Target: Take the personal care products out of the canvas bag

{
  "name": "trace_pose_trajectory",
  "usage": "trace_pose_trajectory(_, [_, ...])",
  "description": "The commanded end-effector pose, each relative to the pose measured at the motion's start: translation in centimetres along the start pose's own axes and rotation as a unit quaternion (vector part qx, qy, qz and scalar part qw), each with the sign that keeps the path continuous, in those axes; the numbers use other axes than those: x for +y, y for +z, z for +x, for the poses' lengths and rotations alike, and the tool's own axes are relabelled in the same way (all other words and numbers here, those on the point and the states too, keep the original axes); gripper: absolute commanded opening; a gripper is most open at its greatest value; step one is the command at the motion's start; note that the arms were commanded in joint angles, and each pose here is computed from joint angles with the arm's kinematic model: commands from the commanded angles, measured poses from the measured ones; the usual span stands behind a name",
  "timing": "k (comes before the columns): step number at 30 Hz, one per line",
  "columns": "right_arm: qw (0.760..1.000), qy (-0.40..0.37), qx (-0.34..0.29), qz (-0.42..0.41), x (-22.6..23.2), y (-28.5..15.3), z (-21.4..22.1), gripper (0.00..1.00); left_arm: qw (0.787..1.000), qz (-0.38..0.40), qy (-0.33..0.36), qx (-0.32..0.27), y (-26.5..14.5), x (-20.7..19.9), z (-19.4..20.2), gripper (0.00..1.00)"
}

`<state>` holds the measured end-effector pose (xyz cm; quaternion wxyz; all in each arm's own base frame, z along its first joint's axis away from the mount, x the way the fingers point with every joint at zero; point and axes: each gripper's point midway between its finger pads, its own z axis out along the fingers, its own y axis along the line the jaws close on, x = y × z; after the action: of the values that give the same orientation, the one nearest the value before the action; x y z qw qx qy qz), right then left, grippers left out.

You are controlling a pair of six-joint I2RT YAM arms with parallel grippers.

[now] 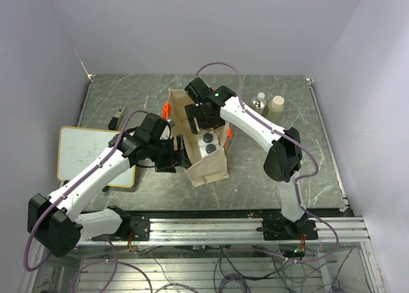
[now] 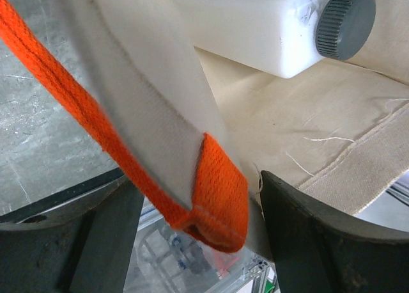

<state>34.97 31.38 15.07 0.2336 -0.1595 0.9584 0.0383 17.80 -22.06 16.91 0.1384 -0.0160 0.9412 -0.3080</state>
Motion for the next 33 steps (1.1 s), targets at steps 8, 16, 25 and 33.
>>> trace_pose_trajectory(8, [0.998,0.003,0.055,0.024,-0.3,3.9,2.5,0.79,0.997,-0.003,0.062,0.036,0.1,-0.3,-0.3,0.81])
trace_pose_trajectory(16, [0.998,0.000,0.059,0.038,-0.6,5.2,3.1,0.76,0.995,-0.011,0.087,0.037,-0.3,-0.7,-1.1,0.81])
trace_pose_trajectory(25, [1.000,-0.006,-0.004,0.003,0.1,2.4,-0.6,0.42,0.996,-0.016,0.083,0.024,0.0,-0.9,-2.0,0.81])
trace_pose_trajectory(33, [0.994,0.032,-0.058,-0.090,1.0,-3.4,-4.7,0.00,0.998,-0.007,0.061,0.008,-0.1,-1.7,-2.6,0.80])
